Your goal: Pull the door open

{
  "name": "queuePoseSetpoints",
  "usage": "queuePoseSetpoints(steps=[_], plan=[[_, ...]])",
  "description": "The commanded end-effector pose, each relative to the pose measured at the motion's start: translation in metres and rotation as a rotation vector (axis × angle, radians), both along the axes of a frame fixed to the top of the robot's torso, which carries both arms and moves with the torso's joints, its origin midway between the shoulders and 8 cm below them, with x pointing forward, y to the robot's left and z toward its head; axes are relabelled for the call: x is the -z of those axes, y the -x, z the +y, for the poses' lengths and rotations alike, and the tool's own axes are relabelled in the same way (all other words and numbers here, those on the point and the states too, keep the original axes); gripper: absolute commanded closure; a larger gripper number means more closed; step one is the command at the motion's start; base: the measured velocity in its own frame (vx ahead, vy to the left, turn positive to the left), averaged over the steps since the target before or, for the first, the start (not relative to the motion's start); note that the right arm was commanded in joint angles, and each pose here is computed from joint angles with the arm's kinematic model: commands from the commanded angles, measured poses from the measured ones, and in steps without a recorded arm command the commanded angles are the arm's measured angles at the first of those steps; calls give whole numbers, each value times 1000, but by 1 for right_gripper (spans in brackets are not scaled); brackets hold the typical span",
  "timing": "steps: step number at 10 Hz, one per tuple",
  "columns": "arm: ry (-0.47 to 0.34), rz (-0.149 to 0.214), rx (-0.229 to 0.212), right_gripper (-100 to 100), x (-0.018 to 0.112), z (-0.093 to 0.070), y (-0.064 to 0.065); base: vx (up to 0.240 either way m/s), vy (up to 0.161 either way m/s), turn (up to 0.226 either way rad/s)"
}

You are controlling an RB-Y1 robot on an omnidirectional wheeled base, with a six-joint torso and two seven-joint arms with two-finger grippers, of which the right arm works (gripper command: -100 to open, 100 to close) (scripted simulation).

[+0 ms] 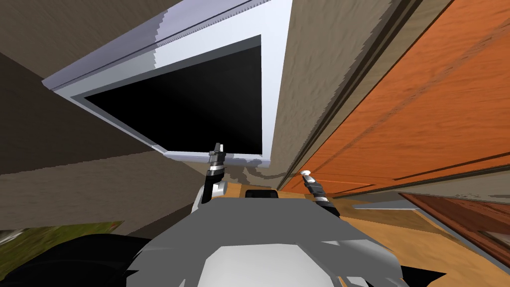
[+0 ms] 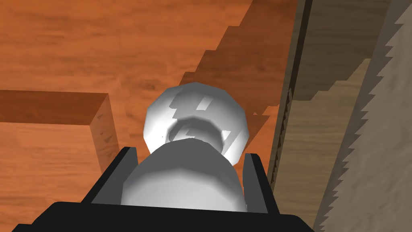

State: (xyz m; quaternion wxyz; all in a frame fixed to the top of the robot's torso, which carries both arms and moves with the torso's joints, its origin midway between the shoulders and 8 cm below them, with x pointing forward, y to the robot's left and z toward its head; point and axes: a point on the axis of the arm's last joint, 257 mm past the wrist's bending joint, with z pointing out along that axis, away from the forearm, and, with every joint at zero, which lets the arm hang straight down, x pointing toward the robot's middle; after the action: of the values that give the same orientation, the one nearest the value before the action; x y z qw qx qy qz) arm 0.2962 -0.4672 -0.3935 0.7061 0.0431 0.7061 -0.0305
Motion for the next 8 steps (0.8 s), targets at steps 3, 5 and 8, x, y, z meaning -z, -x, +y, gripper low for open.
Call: queuePoseSetpoints(steps=[3,5,8], plan=[[-90,-18,6,100,-2,0,-4,-24,-15,37],[-145,-30,10,100,-3,0,-7,-48,-19,43],[-240,-50,15,100,-5,1,-12,-42,-21,41]])
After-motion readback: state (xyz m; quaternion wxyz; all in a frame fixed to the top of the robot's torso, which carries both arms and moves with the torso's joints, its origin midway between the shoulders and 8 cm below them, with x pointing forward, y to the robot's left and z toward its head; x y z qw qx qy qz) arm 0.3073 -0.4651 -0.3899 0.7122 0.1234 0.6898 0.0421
